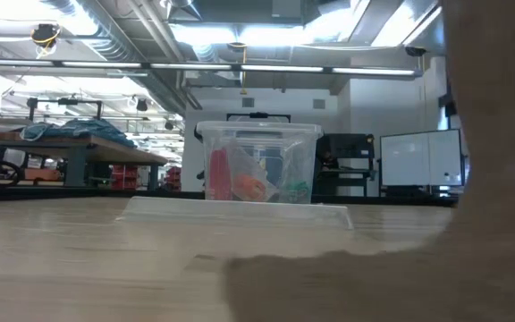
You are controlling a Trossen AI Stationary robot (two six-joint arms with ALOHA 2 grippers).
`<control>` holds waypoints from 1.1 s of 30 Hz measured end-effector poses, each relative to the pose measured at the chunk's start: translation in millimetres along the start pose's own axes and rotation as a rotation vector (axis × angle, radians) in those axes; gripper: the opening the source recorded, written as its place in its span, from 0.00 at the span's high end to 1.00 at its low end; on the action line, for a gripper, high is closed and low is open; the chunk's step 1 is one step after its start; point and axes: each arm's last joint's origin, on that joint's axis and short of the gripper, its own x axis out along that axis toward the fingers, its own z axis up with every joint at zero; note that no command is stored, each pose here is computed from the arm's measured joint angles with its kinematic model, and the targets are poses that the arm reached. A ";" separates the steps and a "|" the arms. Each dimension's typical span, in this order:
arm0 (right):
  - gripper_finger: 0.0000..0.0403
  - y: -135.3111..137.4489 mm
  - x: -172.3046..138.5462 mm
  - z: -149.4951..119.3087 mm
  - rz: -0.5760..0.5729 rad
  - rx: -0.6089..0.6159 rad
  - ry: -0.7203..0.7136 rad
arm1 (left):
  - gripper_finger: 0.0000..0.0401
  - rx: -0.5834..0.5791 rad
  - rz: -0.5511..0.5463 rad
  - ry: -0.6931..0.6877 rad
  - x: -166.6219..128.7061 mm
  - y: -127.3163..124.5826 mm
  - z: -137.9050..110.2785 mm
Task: Roll bandage
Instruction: Roll the brown bandage
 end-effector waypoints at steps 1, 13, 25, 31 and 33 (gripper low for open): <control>0.98 -5.3 -1.4 3.7 -0.020 0.002 -0.007 | 1.00 0.018 -0.011 0.005 0.7 -4.0 -0.7; 0.98 -59.4 -21.9 30.3 -0.180 0.012 -0.020 | 1.00 0.088 -0.082 -0.018 -0.2 -22.5 1.0; 0.98 -117.4 -49.3 63.0 -0.249 0.063 -0.260 | 1.00 0.022 -0.122 0.048 5.3 -24.4 -10.4; 0.98 -130.1 -68.7 73.5 -0.295 0.027 -0.303 | 1.00 0.033 -0.187 0.039 6.0 -27.2 -13.6; 0.98 -129.9 -67.6 72.8 -0.309 0.019 -0.286 | 1.00 0.026 -0.187 0.024 4.8 -28.0 -11.2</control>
